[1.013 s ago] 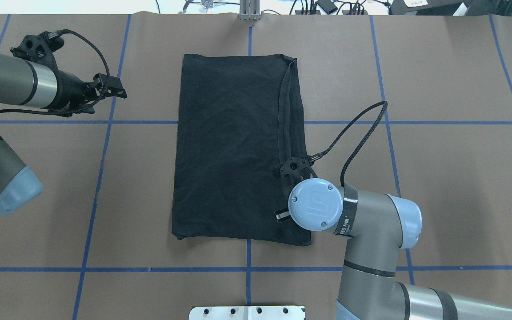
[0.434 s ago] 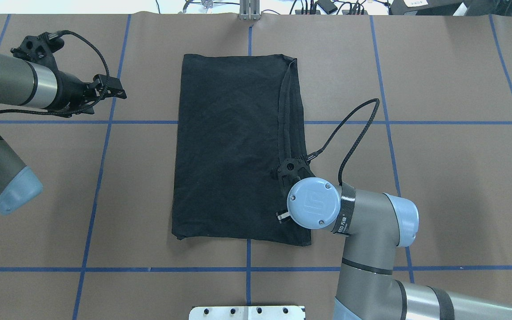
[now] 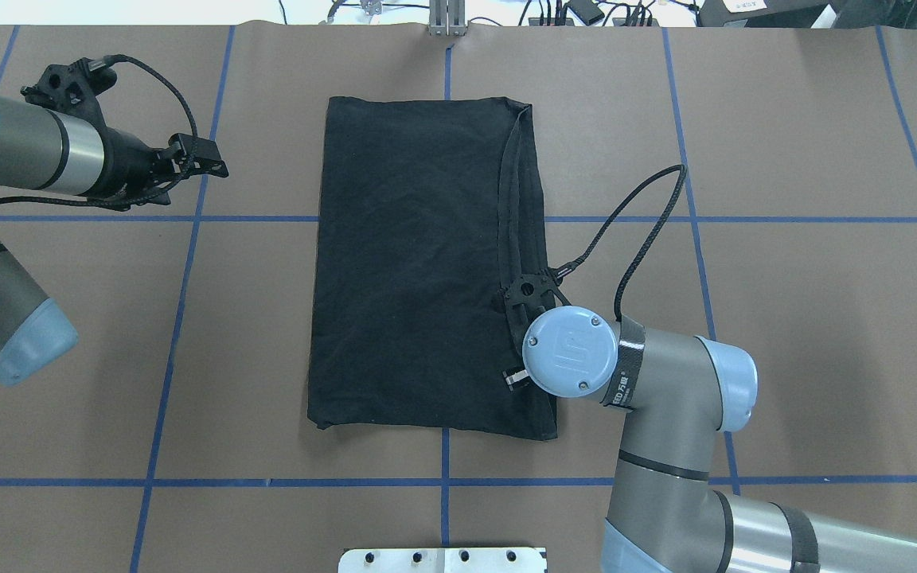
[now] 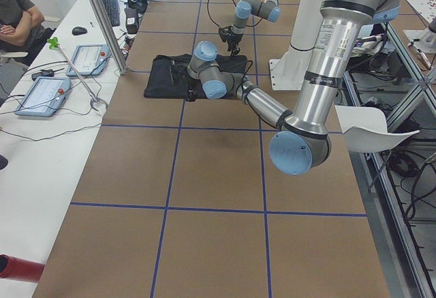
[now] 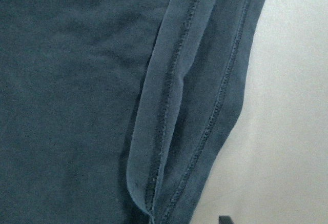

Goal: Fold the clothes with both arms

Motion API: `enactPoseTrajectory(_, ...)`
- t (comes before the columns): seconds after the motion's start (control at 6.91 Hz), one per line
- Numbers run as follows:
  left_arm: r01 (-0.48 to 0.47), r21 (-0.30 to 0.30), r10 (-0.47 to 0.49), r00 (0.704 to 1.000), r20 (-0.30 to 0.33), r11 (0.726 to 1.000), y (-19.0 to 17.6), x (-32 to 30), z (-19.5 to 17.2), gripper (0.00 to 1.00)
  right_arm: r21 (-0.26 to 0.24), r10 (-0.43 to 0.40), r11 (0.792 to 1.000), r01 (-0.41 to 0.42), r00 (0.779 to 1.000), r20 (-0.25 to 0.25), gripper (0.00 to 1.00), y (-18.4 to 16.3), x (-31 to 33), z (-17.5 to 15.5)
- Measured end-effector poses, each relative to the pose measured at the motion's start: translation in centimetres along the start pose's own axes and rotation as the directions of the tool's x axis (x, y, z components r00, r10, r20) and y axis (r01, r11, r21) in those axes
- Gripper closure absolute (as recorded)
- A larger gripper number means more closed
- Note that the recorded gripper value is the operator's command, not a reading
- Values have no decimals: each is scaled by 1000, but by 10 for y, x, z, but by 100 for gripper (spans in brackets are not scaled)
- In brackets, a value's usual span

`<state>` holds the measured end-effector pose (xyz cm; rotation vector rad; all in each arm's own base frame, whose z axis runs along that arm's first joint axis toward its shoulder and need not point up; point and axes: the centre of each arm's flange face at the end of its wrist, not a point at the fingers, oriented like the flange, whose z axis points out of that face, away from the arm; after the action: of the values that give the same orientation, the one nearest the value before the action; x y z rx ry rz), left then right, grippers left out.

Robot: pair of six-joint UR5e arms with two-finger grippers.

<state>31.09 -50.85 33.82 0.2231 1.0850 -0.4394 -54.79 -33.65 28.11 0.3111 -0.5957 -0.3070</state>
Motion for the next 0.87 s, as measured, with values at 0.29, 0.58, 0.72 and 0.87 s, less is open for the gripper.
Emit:
enactPoseTrajectory(0.29,0,-1,0,1000,0,1000,0,0,0,0,-6,2,1000,-2,1000,-3,46,0,6,1)
enactPoseTrajectory(0.58,-1,-1,1,1000,-3,1000,1,1,-1,0,-18,2,1000,-2,1000,-17,46,9,21,9)
enactPoseTrajectory(0.72,-1,-1,1,1000,-4,1000,1,2,-1,0,-19,-6,1000,6,1000,-21,46,15,32,10)
enactPoseTrajectory(0.87,-1,-1,1,1000,-4,1000,1,2,-1,0,-18,-14,1000,13,1000,-13,43,16,40,5)
